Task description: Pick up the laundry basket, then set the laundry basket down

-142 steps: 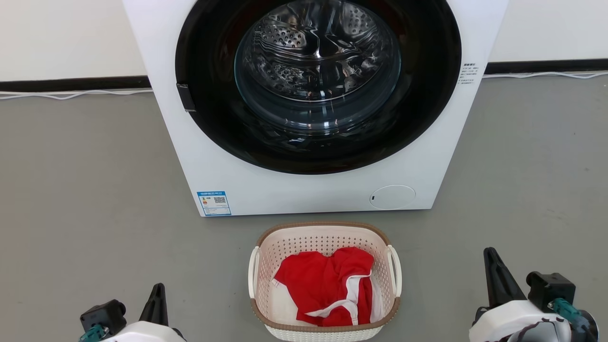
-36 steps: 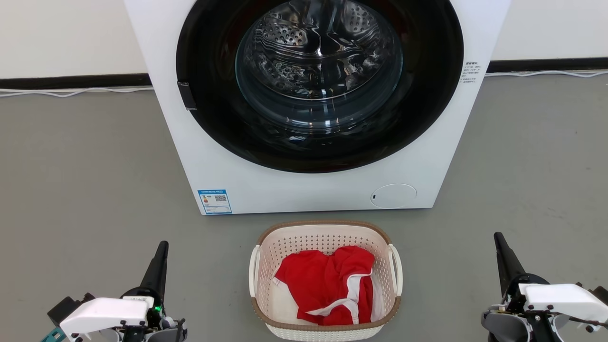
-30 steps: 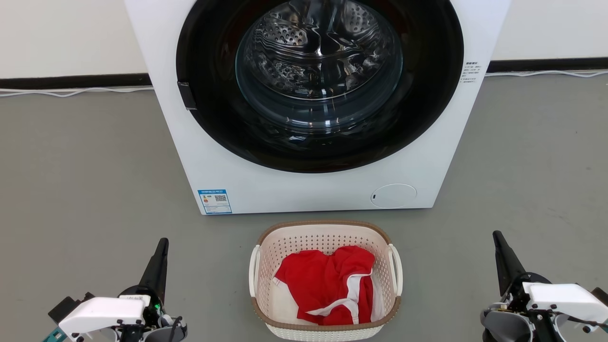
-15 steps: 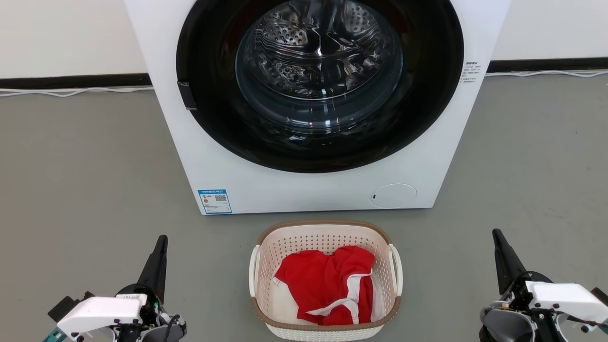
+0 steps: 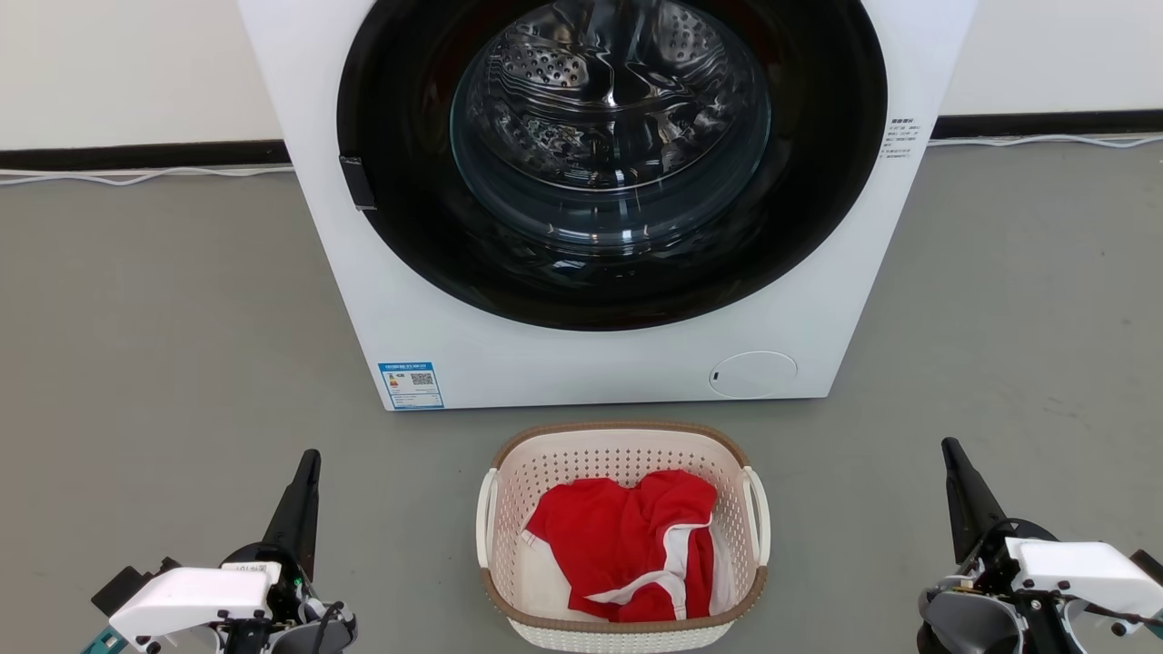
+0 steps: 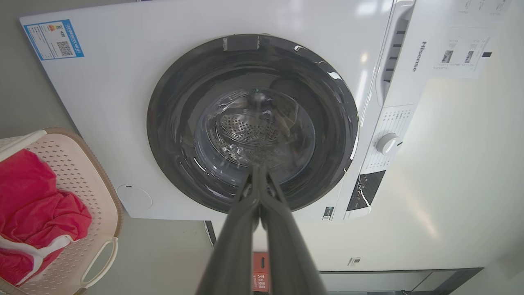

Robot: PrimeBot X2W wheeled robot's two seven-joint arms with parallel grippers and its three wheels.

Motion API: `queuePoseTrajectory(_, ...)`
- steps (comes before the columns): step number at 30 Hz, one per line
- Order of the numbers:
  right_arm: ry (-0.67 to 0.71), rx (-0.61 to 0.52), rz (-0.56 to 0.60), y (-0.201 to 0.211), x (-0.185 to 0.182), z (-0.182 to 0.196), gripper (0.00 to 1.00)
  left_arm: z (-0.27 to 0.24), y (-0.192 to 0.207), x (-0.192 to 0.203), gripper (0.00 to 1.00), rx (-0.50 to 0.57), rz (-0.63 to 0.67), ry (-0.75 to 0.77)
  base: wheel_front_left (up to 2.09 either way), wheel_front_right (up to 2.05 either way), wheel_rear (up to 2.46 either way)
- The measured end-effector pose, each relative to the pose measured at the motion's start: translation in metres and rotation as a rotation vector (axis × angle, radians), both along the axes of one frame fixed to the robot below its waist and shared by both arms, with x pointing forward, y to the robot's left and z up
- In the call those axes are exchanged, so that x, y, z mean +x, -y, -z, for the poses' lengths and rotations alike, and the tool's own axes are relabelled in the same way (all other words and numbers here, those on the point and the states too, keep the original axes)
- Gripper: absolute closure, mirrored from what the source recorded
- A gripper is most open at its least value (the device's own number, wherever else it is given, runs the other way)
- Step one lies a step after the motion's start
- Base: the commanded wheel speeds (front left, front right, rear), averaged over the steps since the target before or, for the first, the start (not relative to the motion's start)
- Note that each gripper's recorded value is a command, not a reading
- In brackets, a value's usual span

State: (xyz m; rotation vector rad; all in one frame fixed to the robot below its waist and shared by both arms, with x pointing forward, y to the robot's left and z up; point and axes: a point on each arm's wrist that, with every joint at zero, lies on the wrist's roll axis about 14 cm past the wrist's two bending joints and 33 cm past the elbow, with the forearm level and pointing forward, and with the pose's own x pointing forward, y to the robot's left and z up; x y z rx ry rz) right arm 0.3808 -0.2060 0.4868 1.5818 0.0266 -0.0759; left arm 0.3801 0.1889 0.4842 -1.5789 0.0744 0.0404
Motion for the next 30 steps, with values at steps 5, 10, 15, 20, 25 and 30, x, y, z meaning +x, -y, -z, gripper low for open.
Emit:
queuePoseTrajectory(5, 0.000, 0.000, 0.000, 0.0000, 0.0000, 0.0000, 1.00, 0.0000, 0.0000, 0.0000, 1.00, 0.000, 0.000, 0.000, 0.00, 0.00, 0.00)
queuePoseTrajectory(10, 0.000, 0.000, 0.000, 0.0001, 0.0000, 0.0001, 1.00, 0.0000, 0.0000, 0.0000, 1.00, 0.000, 0.000, 0.000, 0.00, 0.00, 0.00)
queuePoseTrajectory(15, 0.000, 0.000, 0.000, 0.0001, 0.0000, 0.0000, 1.00, 0.0000, 0.0000, 0.0000, 1.00, 0.000, 0.000, 0.000, 0.00, 0.00, 0.00)
queuePoseTrajectory(20, 0.000, 0.000, 0.000, 0.0000, -0.0001, 0.0000, 1.00, -0.0001, 0.0000, 0.0000, 1.00, 0.000, 0.000, 0.000, 0.00, 0.00, 0.00)
queuePoseTrajectory(25, 0.000, 0.000, 0.000, 0.0000, -0.0001, 0.0000, 1.00, -0.0001, 0.0000, 0.0000, 1.00, -0.001, 0.000, 0.000, 0.00, 0.00, 0.00)
queuePoseTrajectory(30, 0.000, 0.000, 0.000, 0.0000, -0.0001, 0.0000, 1.00, -0.0001, 0.0000, 0.0000, 1.00, -0.001, 0.000, 0.000, 0.00, 0.00, 0.00)
